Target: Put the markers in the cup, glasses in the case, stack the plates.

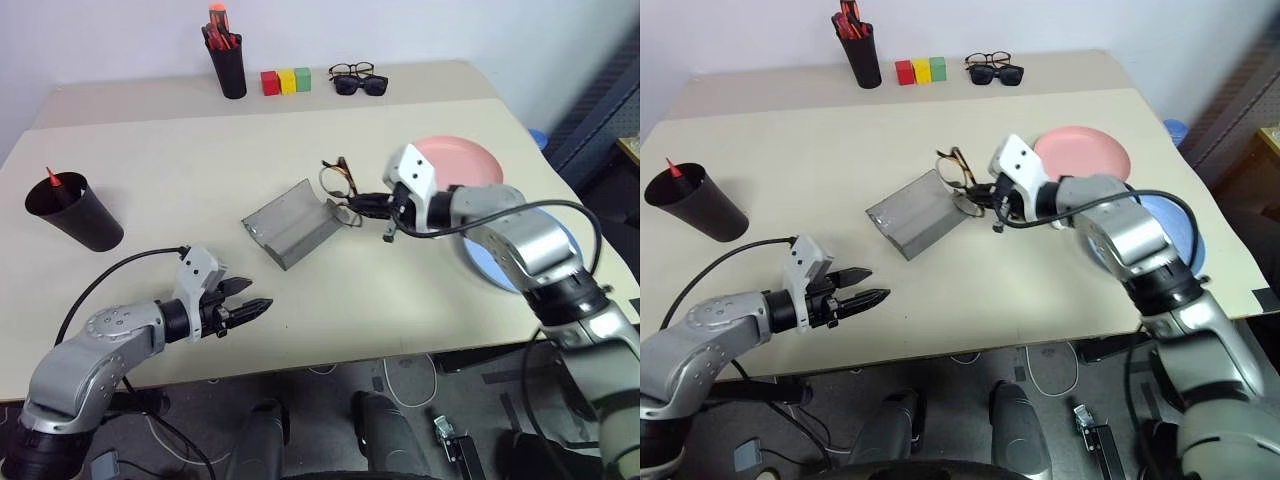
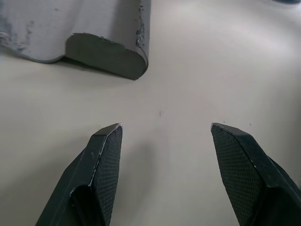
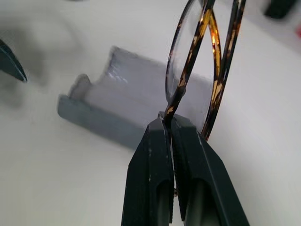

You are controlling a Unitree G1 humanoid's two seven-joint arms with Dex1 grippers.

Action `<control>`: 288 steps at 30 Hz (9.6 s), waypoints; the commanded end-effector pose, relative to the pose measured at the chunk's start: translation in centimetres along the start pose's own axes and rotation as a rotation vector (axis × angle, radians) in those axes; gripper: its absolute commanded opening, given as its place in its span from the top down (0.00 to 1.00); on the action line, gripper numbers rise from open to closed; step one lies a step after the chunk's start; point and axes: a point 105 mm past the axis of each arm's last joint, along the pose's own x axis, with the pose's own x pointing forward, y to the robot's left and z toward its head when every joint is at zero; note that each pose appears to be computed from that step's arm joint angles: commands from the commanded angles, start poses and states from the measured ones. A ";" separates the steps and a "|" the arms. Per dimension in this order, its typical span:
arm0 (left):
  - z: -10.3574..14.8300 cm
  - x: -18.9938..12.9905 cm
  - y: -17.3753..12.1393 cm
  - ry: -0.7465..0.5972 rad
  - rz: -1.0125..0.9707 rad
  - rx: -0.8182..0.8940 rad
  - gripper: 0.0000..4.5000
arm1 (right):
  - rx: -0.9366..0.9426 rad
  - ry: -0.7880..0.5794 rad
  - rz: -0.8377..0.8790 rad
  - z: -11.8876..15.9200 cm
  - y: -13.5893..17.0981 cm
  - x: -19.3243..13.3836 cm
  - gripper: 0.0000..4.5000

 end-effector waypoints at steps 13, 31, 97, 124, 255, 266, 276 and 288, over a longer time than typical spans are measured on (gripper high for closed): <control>0.6 -1.5 -0.7 -0.065 0.098 0.013 0.32 | -0.318 -0.199 0.177 5.0 0.4 4.1 0.99; 0.0 -2.8 -1.3 -0.067 0.169 -0.007 0.32 | -0.655 -0.111 0.309 1.5 2.7 6.8 0.99; 6.5 2.8 4.8 -0.024 0.245 -0.134 0.32 | 0.432 -0.180 -0.628 -3.6 -1.7 -6.7 0.01; 10.5 2.4 1.7 -0.105 -0.076 -0.396 0.32 | 0.411 -0.166 -0.670 -3.9 -2.1 -7.7 0.01; 10.8 7.2 -1.9 -0.214 -0.340 0.441 0.00 | 0.495 0.402 -0.948 -17.1 -3.4 -17.9 0.51; 10.3 7.1 -1.9 -0.209 -0.323 0.434 0.00 | 0.243 0.494 -0.972 -15.6 -4.6 -18.1 0.99; 10.3 7.1 -2.1 -0.219 -0.303 0.428 0.00 | 0.011 0.384 -0.970 -10.1 -10.0 -16.0 0.99; 9.8 5.9 -1.6 -0.216 -0.222 0.402 0.00 | -0.017 0.255 -0.713 -9.7 -11.0 -6.7 0.99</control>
